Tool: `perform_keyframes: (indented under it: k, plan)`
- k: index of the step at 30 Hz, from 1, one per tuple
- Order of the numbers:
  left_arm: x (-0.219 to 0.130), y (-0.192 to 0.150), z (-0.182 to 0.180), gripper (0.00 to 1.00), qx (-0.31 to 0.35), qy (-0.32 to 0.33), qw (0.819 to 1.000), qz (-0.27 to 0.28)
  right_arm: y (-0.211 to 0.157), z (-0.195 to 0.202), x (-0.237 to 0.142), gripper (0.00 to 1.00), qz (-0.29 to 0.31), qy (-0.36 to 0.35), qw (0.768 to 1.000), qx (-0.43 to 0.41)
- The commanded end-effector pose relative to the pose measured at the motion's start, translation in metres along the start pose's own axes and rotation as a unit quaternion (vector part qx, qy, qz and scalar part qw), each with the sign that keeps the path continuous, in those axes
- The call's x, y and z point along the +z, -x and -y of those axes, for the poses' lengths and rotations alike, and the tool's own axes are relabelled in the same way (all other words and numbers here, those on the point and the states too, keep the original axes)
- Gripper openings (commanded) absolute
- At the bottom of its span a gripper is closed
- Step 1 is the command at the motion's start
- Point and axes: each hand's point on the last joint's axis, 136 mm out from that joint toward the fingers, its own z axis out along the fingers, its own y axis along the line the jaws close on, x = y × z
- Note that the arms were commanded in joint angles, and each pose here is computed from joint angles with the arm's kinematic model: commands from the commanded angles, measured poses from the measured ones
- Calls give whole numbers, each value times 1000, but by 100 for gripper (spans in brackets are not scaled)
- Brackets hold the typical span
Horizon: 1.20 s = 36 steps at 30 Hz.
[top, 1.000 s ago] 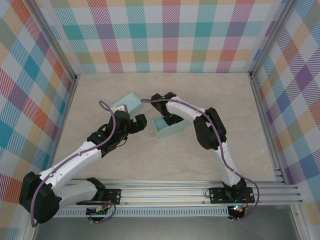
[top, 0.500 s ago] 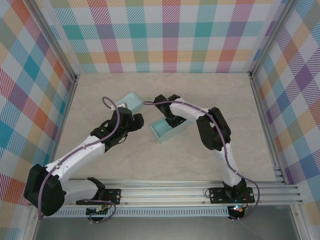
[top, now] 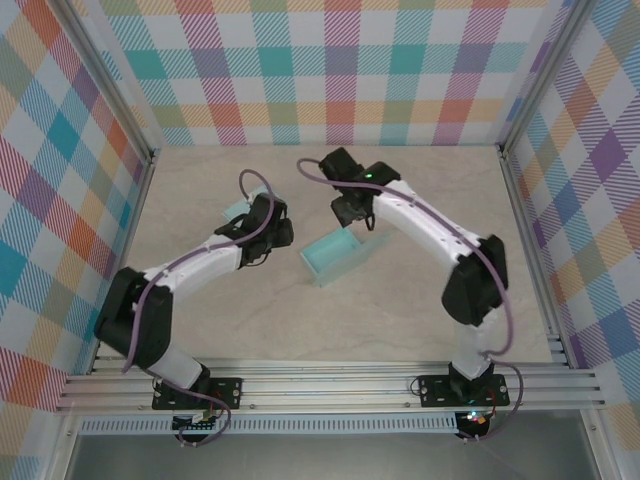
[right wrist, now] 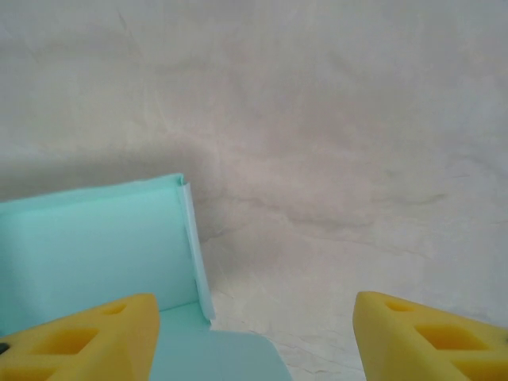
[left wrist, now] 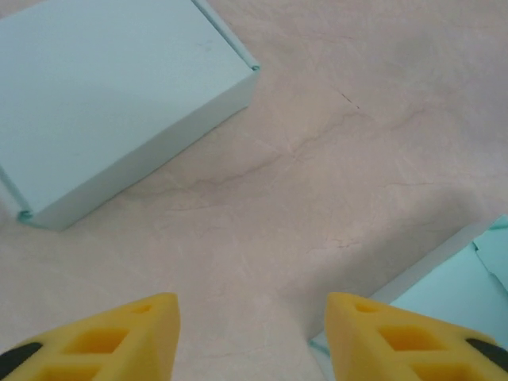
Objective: Fold the paper box
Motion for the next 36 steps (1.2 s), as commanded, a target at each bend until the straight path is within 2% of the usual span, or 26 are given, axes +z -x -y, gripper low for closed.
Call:
perform_keyframes:
  k: [1,3,5,9,14,17,19,26,36]
  plan:
    - [21,6,7,32,26,1,1000,-11,-10,19,-46,63,43,9,997,71]
    - [33,4,10,21,35,7,999,-22,-31,29,-57,59,52,10,992,114]
    - [46,0,13,20,44,8,998,-34,-57,37,-65,52,62,16,984,168]
    - [61,-10,20,21,53,-4,997,-57,-117,36,-56,43,54,50,961,268]
    - [71,-31,26,21,52,-31,995,-83,-159,-16,-9,29,30,204,904,375]
    - [75,-44,27,18,49,-45,993,-99,-164,-43,18,23,20,258,878,402]
    - [78,-52,26,13,50,-46,992,-109,-163,-53,31,21,14,272,871,409]
    - [73,-75,25,13,29,-67,989,-127,-145,-69,72,14,-4,283,867,410]
    - [44,-111,55,12,-3,-130,982,-134,-110,-50,106,13,9,307,859,410]
